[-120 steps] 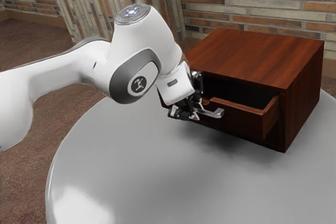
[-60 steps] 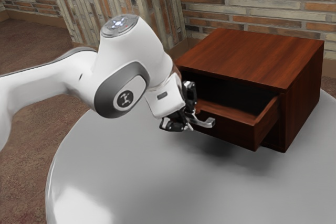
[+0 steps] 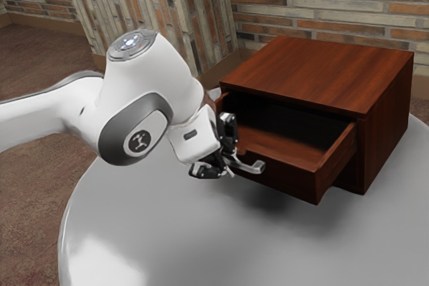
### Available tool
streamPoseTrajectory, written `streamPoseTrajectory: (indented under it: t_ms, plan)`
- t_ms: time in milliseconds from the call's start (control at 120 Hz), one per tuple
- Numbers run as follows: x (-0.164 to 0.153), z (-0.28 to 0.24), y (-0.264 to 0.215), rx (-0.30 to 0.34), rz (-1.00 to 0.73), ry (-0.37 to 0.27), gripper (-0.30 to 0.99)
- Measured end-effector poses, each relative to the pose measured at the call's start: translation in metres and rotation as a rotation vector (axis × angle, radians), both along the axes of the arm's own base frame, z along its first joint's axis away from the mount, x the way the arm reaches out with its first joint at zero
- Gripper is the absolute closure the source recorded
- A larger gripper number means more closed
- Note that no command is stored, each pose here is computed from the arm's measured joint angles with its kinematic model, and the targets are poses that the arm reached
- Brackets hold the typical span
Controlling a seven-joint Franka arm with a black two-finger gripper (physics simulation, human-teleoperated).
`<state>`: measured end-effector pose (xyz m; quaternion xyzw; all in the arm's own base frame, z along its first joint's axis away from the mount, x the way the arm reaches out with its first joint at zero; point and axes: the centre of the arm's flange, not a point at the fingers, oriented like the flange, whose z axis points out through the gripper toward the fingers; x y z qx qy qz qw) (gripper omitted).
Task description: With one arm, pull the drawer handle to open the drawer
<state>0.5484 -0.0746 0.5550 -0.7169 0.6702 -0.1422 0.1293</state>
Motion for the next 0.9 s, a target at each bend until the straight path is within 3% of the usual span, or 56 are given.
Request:
streamPoseTrajectory:
  t_ms: [600, 900]
  plan:
    - [-0.024, 0.002, 0.002, 0.0, 0.007, -0.005, 0.62]
    - [-0.037, 0.042, 0.005, 0.005, 0.014, -0.015, 0.18]
